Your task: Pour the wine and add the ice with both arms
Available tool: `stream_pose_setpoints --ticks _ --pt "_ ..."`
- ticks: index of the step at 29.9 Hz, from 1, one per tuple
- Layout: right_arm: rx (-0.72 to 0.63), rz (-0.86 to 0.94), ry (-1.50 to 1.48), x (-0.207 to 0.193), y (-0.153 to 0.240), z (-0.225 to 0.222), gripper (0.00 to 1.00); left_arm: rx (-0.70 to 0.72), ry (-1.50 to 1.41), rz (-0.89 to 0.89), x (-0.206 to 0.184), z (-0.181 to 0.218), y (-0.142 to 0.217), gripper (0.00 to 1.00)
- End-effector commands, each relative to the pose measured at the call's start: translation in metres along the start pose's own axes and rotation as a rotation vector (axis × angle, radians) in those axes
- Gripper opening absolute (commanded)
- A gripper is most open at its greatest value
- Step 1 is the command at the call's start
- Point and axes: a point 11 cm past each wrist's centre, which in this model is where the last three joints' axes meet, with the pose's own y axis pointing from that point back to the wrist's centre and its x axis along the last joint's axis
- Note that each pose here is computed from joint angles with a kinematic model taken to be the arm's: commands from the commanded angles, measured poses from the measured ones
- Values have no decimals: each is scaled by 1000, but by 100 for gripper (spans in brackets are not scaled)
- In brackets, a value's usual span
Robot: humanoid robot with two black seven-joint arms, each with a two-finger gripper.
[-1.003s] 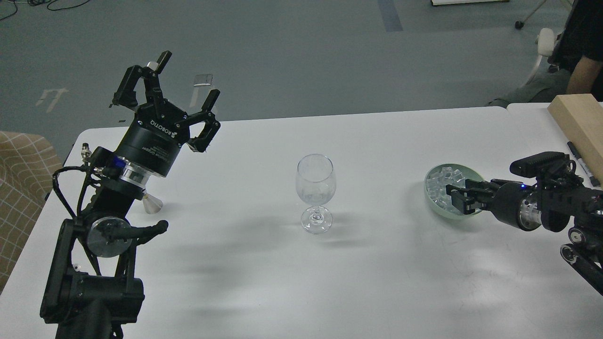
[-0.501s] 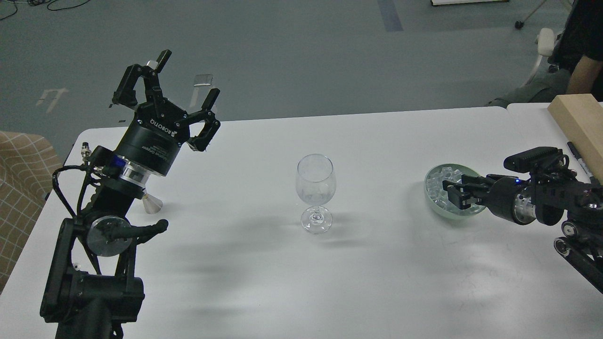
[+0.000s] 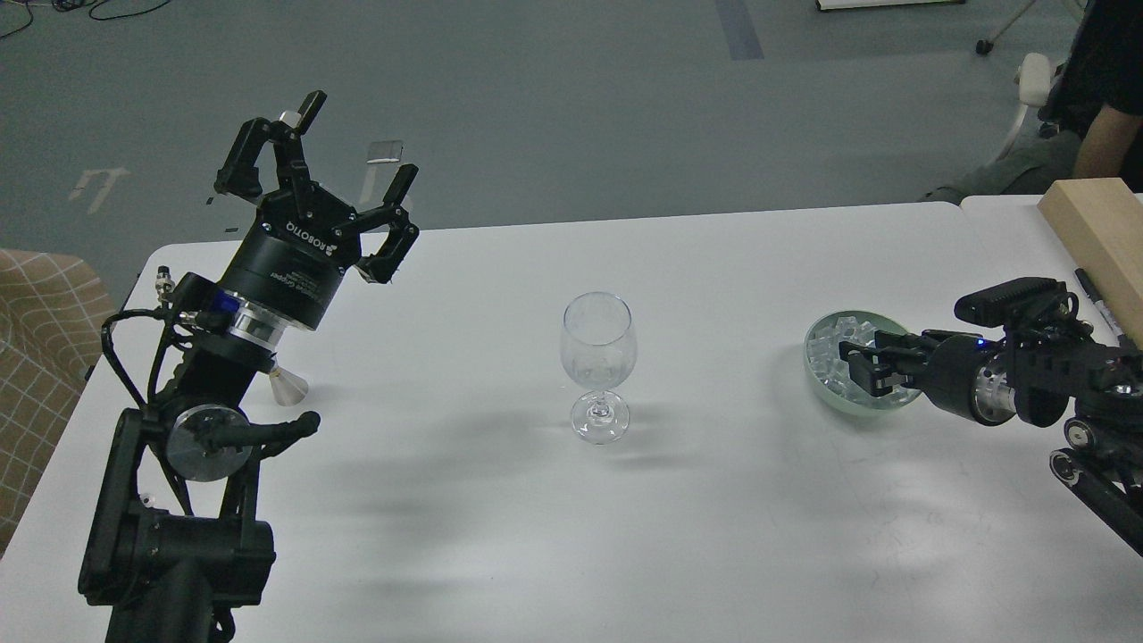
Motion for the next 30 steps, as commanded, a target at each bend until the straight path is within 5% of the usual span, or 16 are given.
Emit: stream_pose_setpoints --ticks 1,18,30 --pt "-2 -1 3 0 1 1 49 1 -1 1 0 0 0 98" --pt "8 -11 -11 -6 -3 -4 49 1 1 2 1 -1 0 98" --pt "5 -13 -17 -8 -4 -5 39 3 1 2 1 -1 0 98"
